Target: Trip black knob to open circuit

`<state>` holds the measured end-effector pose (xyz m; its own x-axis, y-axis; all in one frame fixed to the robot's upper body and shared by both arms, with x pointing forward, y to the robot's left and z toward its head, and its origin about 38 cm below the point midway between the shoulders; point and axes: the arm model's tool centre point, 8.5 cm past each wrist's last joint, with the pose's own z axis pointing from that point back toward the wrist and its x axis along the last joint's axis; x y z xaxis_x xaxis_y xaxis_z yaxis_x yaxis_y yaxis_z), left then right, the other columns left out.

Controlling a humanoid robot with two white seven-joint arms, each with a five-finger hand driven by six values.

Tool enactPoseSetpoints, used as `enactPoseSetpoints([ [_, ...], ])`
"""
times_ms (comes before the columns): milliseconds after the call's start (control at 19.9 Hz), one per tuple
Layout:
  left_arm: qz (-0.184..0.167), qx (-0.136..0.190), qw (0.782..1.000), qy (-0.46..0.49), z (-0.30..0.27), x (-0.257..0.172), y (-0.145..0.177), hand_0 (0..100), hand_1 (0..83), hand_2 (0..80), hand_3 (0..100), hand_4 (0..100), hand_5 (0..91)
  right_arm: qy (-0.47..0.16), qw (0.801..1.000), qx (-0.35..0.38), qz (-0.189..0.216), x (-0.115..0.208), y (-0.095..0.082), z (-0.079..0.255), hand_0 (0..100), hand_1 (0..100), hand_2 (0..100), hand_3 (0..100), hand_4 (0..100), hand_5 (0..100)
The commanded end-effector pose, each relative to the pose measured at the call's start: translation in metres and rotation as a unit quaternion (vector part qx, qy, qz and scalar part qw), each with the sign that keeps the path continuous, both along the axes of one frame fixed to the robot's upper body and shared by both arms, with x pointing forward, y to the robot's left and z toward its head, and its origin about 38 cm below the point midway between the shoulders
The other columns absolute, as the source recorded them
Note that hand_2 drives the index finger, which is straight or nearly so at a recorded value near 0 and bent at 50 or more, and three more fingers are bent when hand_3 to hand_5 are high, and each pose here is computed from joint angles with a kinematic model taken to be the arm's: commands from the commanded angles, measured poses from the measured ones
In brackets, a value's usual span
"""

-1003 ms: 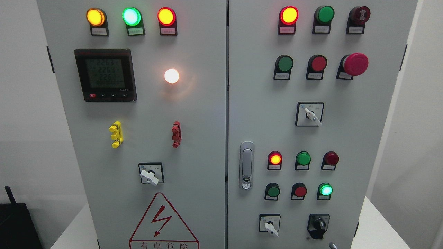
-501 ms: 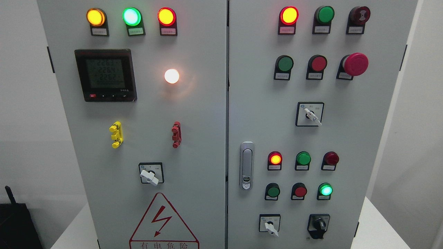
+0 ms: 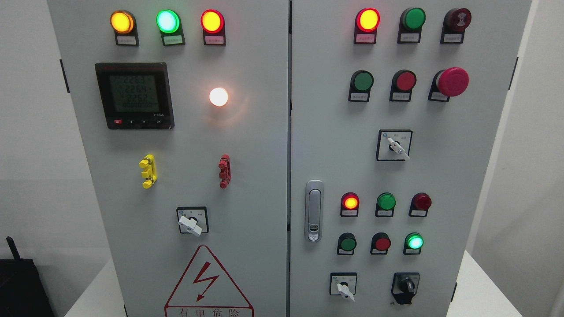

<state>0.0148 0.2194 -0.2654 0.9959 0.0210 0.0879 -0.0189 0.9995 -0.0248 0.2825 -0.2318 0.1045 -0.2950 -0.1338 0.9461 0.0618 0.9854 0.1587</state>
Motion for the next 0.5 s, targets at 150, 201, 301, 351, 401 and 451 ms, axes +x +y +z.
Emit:
enactPoseSetpoints([
  [150,0.002,-0.001,1.0,0.001,0.0,-0.0002,-0.0015,12,38.9,0.0,0,0,0.0,-0.021,1.0,-0.003,0.011,-0.0013,0.0006,0.0107,1,0,0,14,7,0],
  [201,0.002,0.0,1.0,0.001,0.0,-0.0002,-0.0005,12,38.9,0.0,0,0,0.0,-0.021,1.0,-0.002,0.011,-0.0013,0.0005,0.0107,1,0,0,13,6,0],
  [301,0.002,0.0,1.0,0.001,0.0,-0.0002,-0.0005,12,38.9,0.0,0,0,0.0,-0.021,1.0,-0.003,0.011,-0.0013,0.0003,0.0107,1,0,0,12,5,0],
  [351,0.002,0.0,1.0,0.0,0.0,0.0,-0.0005,12,38.9,0.0,0,0,0.0,-0.021,1.0,-0.002,0.011,-0.0013,0.0005,0.0107,1,0,0,12,5,0],
  [401,0.002,0.0,1.0,0.001,0.0,-0.0002,-0.0005,12,38.9,0.0,0,0,0.0,-0.02,1.0,-0.002,0.011,-0.0017,0.0005,0.0102,1,0,0,11,5,0],
  [451,0.002,0.0,1.0,0.0,0.0,0.0,-0.0005,12,38.9,0.0,0,0,0.0,-0.021,1.0,-0.002,0.011,-0.0013,0.0005,0.0107,1,0,0,11,4,0],
])
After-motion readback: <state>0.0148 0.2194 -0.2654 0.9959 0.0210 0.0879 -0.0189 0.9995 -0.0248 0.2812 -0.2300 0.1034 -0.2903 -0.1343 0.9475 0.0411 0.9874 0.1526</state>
